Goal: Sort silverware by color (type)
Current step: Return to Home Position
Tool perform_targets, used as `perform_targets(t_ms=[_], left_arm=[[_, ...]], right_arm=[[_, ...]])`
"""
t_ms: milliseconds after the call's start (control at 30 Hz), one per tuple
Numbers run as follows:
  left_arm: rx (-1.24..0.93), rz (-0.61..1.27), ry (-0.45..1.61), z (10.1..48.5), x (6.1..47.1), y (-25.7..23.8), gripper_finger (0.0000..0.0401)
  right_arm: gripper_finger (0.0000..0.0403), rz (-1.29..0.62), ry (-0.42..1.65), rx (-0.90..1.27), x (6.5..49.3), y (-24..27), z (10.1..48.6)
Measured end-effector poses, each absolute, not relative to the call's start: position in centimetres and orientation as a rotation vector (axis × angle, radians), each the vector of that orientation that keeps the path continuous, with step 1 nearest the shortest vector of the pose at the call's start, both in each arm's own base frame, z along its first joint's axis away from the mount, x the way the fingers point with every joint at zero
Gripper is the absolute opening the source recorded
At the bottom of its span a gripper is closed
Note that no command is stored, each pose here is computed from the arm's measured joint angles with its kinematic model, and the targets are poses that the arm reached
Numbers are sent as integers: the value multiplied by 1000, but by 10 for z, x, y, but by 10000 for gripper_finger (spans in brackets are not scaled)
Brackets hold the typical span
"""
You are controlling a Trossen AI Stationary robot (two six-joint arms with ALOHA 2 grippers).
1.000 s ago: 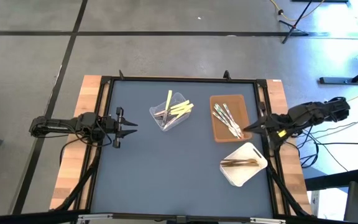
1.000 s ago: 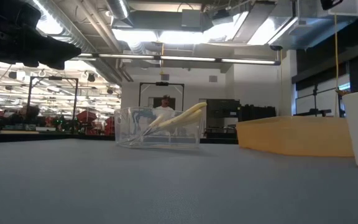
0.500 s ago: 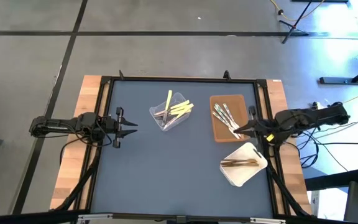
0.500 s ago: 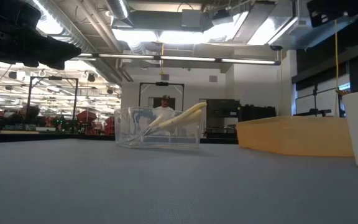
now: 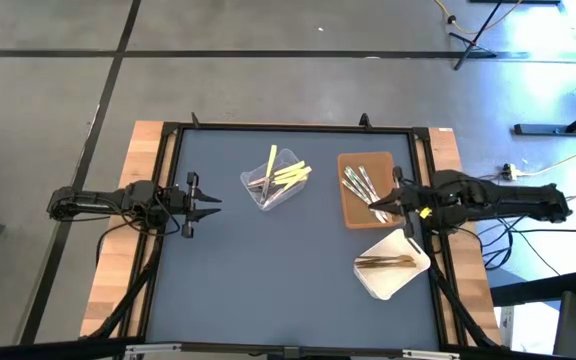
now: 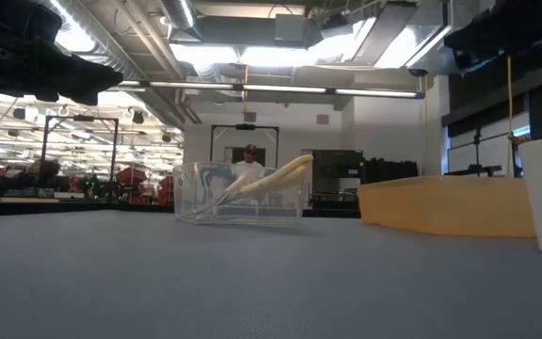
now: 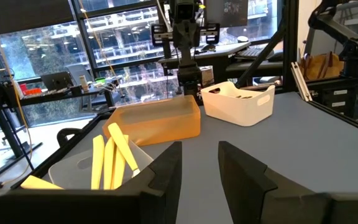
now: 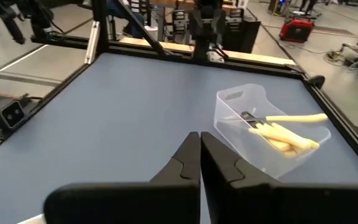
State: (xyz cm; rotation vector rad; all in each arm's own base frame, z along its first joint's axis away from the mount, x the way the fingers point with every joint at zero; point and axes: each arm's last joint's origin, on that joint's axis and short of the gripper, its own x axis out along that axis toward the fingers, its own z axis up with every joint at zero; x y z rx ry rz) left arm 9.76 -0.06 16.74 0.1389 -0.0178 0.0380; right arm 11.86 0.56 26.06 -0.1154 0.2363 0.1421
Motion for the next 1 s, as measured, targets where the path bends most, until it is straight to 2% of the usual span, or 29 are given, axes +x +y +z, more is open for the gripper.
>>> perform_targets(t_ms=[533,1000], left_arm=[[139,38,-18,167,98,-1,98],[139,38,-18,167,98,-1,98]], right_arm=[[1,124,-3,-102,84,5,252],[1,120,-94,-105,95,5,217]])
